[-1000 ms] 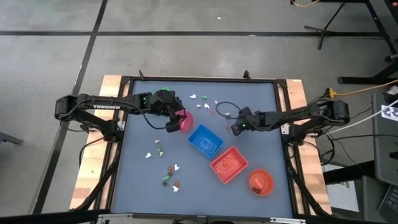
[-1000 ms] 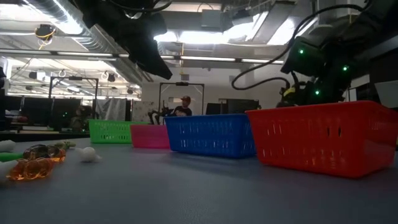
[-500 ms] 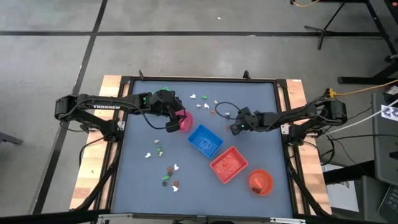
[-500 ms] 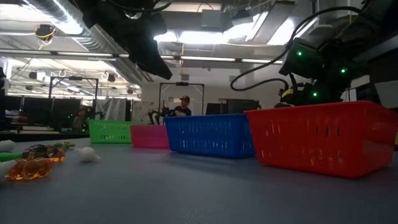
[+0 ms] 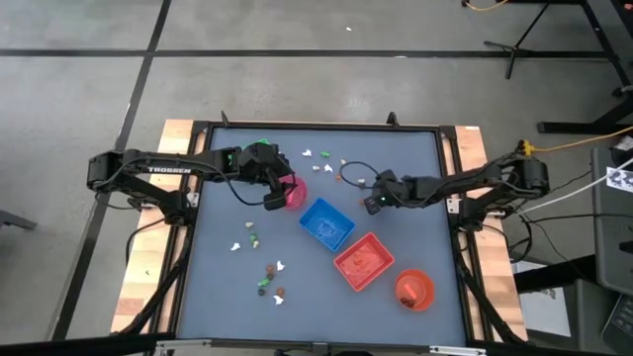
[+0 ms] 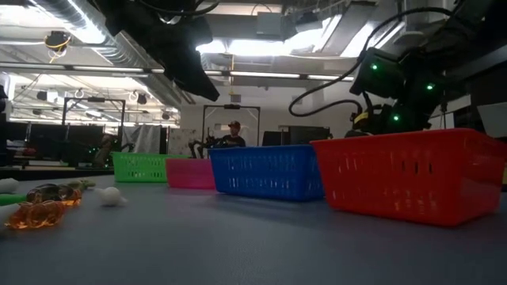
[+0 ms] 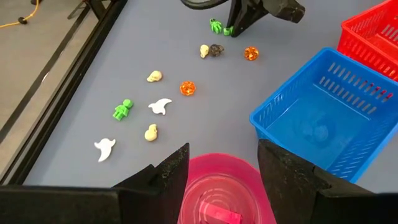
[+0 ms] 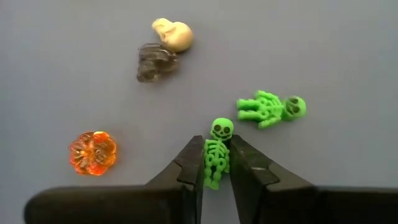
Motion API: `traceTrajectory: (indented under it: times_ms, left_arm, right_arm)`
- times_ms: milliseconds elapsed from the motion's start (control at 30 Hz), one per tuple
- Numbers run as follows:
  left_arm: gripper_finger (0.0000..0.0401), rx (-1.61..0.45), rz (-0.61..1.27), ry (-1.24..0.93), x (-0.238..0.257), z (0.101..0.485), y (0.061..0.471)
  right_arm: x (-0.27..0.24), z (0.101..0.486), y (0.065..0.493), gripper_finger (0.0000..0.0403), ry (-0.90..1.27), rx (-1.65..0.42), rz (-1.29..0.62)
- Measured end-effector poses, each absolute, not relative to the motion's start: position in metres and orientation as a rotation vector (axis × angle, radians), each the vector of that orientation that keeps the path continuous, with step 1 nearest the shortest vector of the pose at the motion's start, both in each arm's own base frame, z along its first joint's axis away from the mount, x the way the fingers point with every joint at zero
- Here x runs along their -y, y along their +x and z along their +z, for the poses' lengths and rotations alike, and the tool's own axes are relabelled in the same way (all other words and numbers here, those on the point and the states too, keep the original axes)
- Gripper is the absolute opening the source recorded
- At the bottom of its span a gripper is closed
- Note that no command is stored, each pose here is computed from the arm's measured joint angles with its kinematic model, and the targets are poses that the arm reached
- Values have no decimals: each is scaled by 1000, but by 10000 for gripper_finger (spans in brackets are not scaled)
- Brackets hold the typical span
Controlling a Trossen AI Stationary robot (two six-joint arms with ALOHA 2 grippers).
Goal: Sort Halloween decoration
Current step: Put the green skeleton toy into the blue bin
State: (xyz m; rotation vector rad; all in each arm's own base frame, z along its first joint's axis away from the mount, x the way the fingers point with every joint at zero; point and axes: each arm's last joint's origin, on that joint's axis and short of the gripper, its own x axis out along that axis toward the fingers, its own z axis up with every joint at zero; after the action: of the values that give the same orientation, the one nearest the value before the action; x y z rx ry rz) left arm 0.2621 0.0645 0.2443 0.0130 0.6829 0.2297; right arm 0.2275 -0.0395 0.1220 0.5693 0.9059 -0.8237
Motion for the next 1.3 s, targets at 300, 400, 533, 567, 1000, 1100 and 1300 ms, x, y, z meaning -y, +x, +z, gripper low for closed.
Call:
traceTrajectory:
  times_ms: [300,400,533,567,1000,1100,1300]
  left_arm:
    - [175,-683,230,14,-64,244,262]
    - [175,-683,230,14,-64,244,262]
    - [175,-683,230,14,-65,244,262]
    - [175,-683,230,13,-65,244,262]
    - [175,-683,229,13,-64,244,262]
    - [175,-683,230,13,-64,244,262]
    - [175,-683,229,13,-64,244,262]
  right_arm:
    - [38,141,247,57,584,-917,-641]
    - [38,148,253,57,571,-906,-592]
    - [38,159,262,57,549,-890,-518]
    - [38,162,264,57,548,-886,-496]
    - [33,184,285,58,508,-750,-206]
    - [26,188,289,58,460,-703,-151]
    - [2,195,296,58,329,-632,-18]
